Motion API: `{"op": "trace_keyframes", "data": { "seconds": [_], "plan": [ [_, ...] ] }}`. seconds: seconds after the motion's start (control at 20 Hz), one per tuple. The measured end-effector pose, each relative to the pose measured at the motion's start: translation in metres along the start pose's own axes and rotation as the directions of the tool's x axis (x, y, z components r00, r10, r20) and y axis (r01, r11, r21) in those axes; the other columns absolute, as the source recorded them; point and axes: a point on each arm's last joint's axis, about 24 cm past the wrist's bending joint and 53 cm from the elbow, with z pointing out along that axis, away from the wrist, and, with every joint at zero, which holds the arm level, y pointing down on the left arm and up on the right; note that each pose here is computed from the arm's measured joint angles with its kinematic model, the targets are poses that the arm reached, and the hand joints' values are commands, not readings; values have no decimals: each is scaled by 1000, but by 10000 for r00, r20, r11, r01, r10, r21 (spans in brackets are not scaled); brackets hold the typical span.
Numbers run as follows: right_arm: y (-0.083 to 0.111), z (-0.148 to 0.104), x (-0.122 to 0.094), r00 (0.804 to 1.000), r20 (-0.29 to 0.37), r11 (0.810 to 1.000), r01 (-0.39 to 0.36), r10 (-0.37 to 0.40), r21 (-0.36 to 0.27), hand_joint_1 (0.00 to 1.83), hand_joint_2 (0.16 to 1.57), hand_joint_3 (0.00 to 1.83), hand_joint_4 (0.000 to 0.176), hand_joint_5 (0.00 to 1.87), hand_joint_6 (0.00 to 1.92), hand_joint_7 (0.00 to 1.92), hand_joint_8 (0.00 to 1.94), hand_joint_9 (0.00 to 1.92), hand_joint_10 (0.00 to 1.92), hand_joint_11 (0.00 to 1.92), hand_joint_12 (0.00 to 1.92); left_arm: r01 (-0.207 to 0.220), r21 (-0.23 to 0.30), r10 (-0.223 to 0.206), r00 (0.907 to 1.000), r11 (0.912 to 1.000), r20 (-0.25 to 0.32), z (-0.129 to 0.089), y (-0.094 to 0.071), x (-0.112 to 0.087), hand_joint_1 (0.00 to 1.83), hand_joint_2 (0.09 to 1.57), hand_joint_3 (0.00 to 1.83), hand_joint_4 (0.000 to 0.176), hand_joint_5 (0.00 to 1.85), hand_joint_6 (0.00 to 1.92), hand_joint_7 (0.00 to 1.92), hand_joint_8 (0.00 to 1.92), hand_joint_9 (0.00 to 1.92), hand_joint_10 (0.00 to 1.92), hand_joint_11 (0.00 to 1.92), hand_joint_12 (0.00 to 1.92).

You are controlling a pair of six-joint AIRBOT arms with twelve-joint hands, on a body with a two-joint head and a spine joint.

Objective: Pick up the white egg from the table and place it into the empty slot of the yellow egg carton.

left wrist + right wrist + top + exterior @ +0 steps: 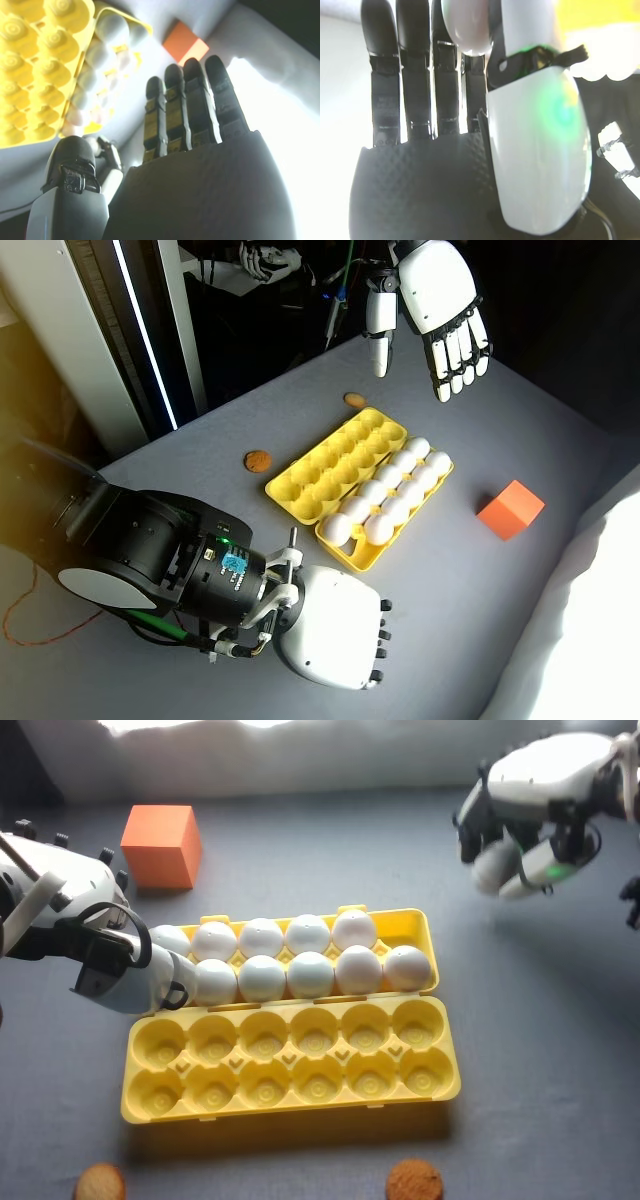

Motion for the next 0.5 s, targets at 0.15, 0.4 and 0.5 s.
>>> {"op": "trace_keyframes", "data": {
  "seconds": [0.15,0.4,0.5],
  "plan": [
    [15,0,12,9991,-279,9991,317,-325,-291,1382,1103,0,0,888,1042,1043,902,957,1136,672,1287,2,-7,-2,10000,10000,1,0,0,0,0,1244,0,0,317,3,307,4,242,3,0,410],
    [39,-1,24,9984,-491,9969,246,-283,-748,1384,1091,1,0,941,931,1057,899,956,1147,676,1301,-9,-6,9,10000,10000,1,0,0,0,0,1244,1,0,308,2,297,1,235,1,0,413],
    [48,-1,25,9981,-516,9954,278,-326,-915,1383,1094,0,0,927,960,1075,878,936,1162,632,1355,-7,17,7,10000,10000,-4,0,-1,0,0,1243,0,0,322,4,315,5,249,4,0,428]
  ]
}}
